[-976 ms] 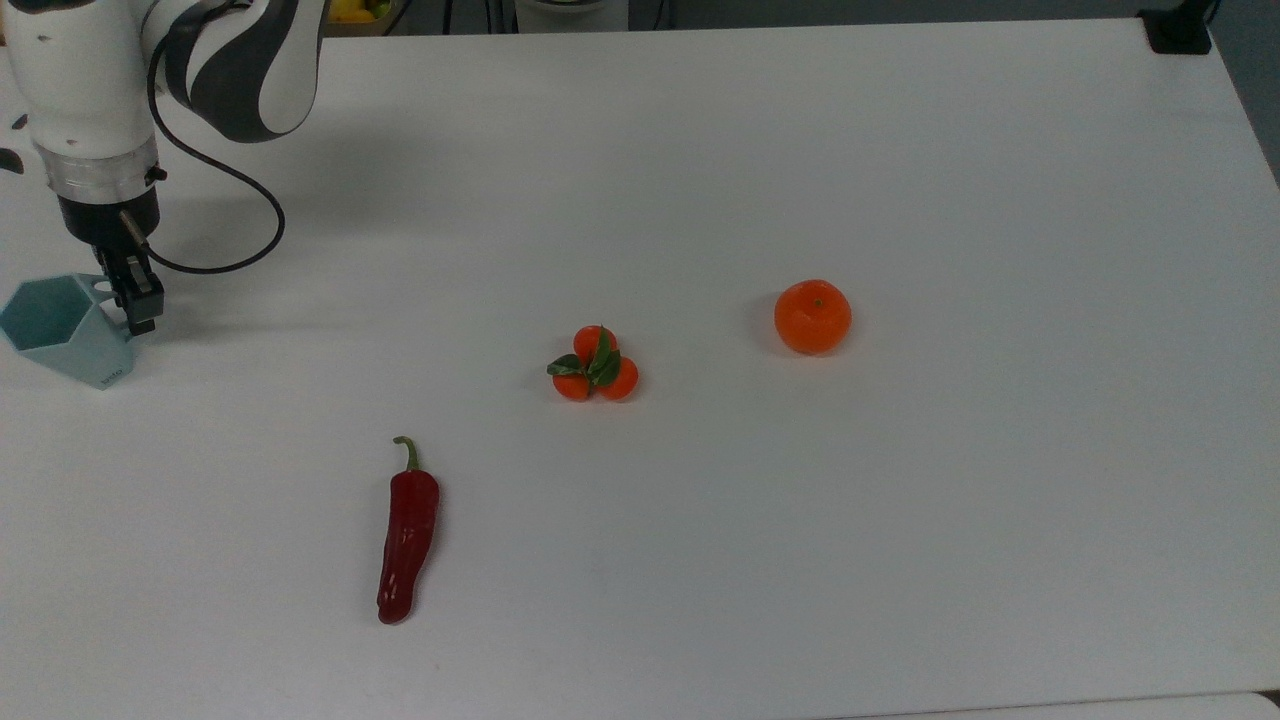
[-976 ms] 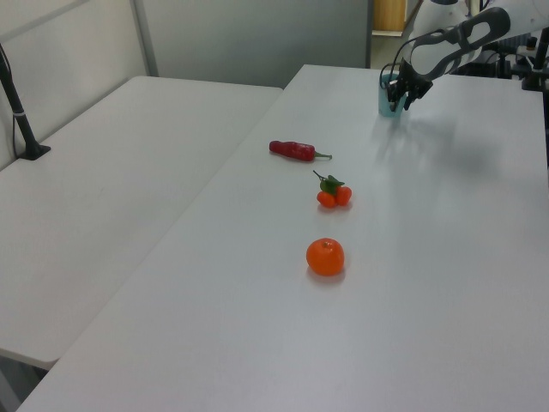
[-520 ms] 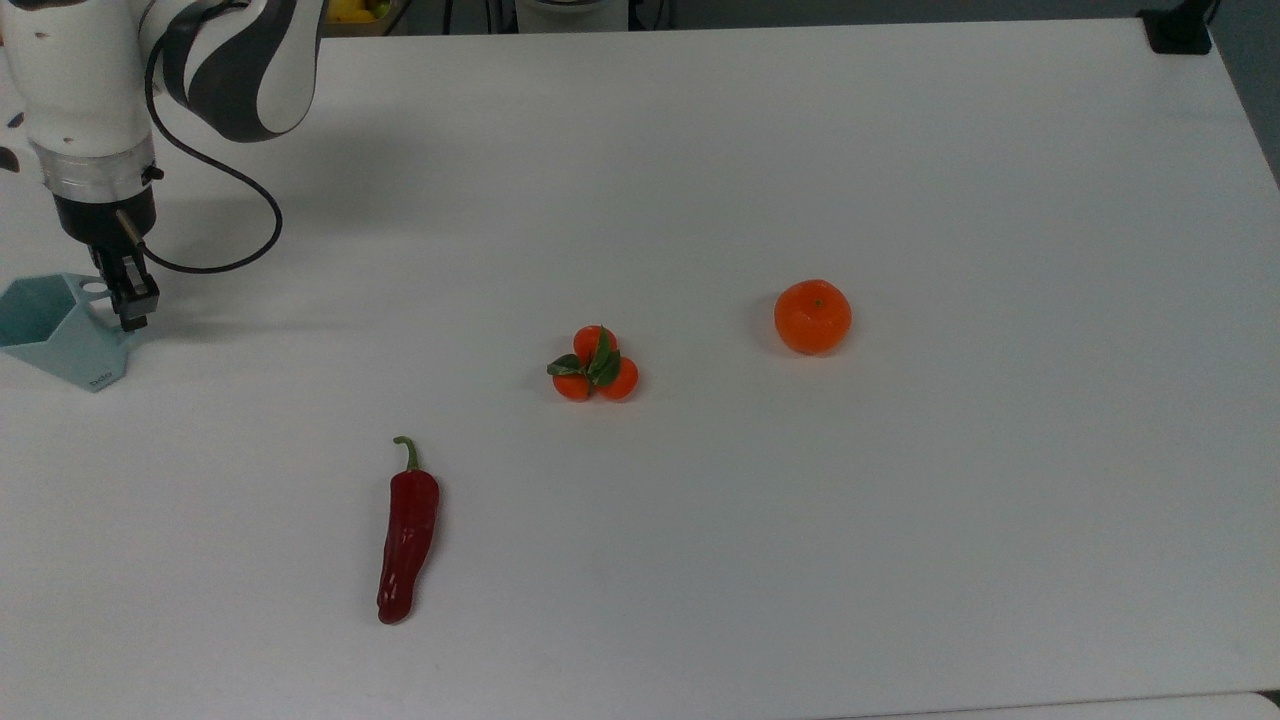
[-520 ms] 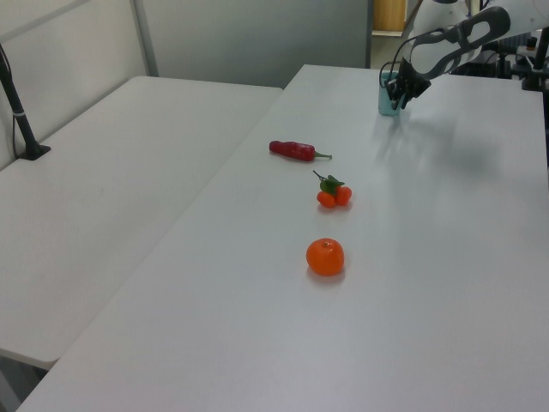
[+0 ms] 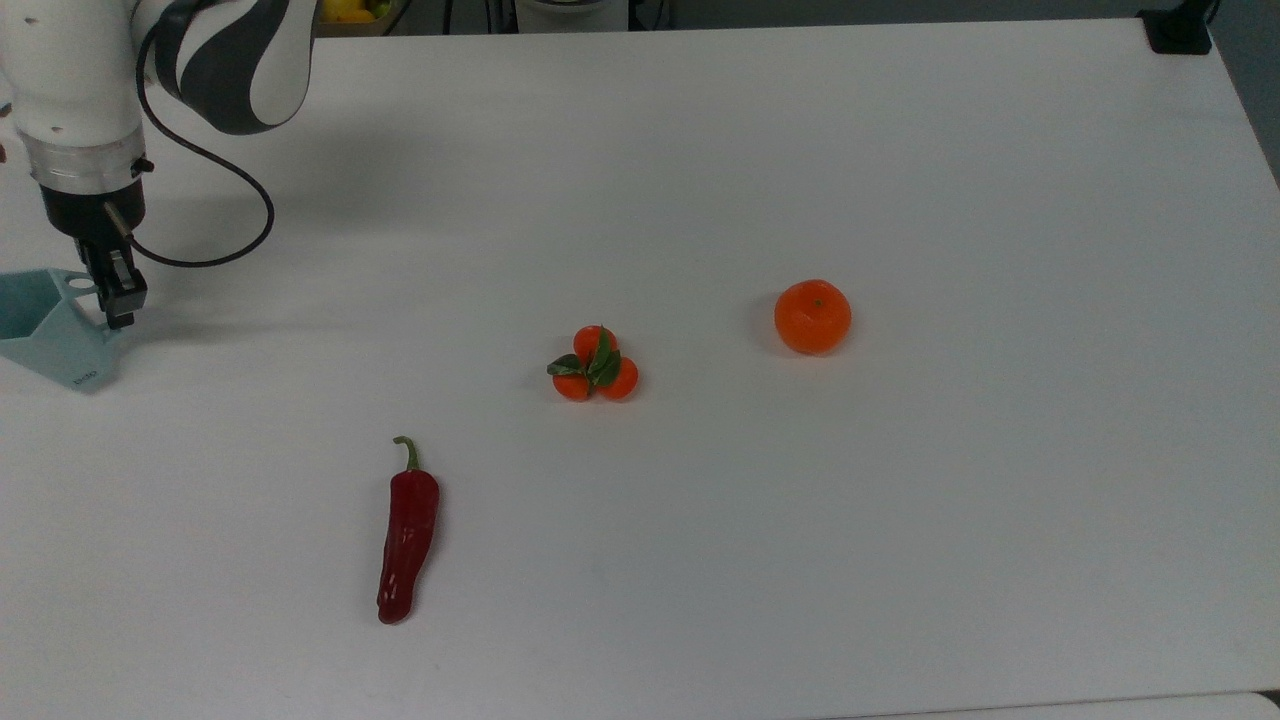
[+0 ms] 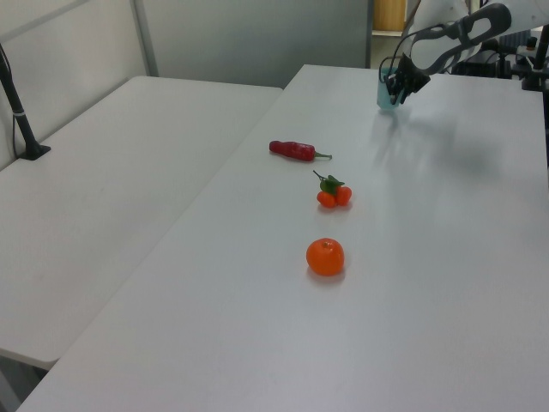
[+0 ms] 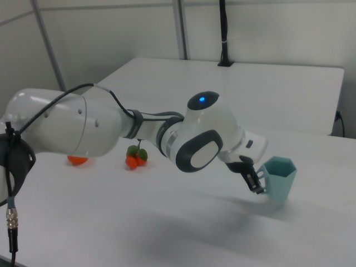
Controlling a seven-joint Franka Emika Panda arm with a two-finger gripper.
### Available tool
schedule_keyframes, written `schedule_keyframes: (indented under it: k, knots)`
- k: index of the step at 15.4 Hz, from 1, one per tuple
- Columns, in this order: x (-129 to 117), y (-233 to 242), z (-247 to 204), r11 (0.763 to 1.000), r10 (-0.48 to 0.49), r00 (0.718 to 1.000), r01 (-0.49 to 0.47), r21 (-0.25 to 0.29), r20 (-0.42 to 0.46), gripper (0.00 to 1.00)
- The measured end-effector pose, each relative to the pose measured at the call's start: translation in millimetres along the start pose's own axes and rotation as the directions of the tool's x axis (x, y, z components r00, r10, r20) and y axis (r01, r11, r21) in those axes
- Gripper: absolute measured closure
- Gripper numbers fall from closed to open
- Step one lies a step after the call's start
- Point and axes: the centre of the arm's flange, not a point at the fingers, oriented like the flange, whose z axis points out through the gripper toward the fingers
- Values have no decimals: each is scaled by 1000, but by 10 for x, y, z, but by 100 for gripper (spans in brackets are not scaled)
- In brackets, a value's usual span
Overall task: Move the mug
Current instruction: 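Lift the teal mug and carry it toward the cherry tomatoes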
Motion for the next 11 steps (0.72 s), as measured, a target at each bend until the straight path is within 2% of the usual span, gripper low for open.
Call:
schedule_keyframes:
  k: [6,8,11]
  knots:
    - [218,-211,-782,996,-38,995,45,74,-89,77]
    - [198,-396,-1121,990,-84,992,94,107,-92,77]
    - [25,-735,-1634,973,-168,985,173,154,-45,77]
